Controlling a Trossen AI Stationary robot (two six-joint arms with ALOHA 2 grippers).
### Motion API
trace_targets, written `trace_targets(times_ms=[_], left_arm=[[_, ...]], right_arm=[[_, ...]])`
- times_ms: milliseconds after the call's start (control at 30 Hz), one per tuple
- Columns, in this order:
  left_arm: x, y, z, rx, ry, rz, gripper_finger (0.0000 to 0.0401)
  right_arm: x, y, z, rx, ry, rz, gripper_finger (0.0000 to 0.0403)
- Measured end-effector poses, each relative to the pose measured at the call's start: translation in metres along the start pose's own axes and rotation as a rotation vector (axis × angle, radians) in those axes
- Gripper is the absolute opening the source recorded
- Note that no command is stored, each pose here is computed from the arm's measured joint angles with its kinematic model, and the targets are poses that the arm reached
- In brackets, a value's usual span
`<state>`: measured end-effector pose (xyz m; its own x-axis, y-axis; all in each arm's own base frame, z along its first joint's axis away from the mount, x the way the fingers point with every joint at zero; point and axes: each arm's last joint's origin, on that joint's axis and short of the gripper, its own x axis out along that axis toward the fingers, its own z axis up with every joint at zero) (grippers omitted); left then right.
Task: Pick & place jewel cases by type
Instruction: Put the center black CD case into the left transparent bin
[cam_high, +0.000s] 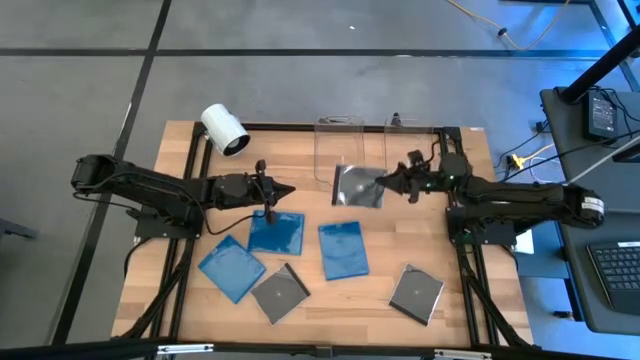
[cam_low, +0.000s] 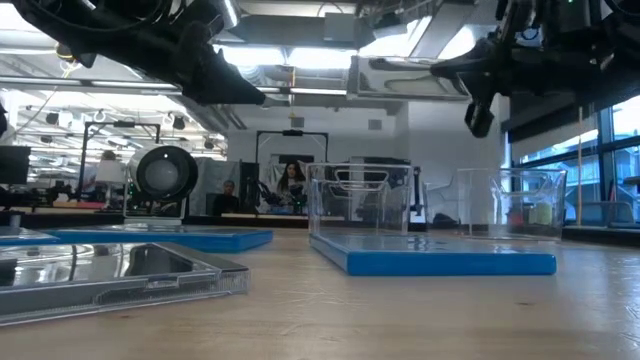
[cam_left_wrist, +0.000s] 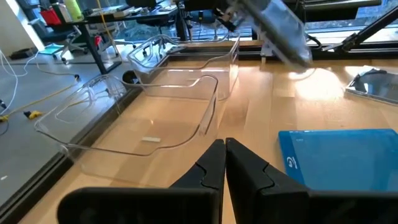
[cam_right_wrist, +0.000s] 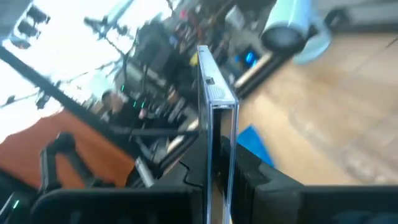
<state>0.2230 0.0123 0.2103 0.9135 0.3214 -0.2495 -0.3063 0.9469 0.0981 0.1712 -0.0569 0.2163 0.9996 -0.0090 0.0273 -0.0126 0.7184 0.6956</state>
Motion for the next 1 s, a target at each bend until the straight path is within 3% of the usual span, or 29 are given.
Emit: trace_targets(times_ms=[300, 600, 767, 1000], left_arm=[[0.0, 0.0, 0.0, -0.005, 0.0, 0.0, 0.0007], [0.0, 0.0, 0.0, -0.005, 0.0, 0.0, 0.0006], [0.0, 0.0, 0.0, -0.005, 0.0, 0.0, 0.0009], [0.0, 0.0, 0.0, -0.005, 0.001, 0.0, 0.0005]], right_arm=[[-0.009, 0.0, 0.038, -0.093, -0.088, -0.085, 0.0033], [0.002, 0.01, 0.085, -0.158, 0.053, -0.354, 0.0034], [0.015, 0.004, 0.104, -0.1, 0.078, -0.399, 0.0033], [0.04, -0.025, 0.109, 0.012, 0.185, -0.501, 0.0035]])
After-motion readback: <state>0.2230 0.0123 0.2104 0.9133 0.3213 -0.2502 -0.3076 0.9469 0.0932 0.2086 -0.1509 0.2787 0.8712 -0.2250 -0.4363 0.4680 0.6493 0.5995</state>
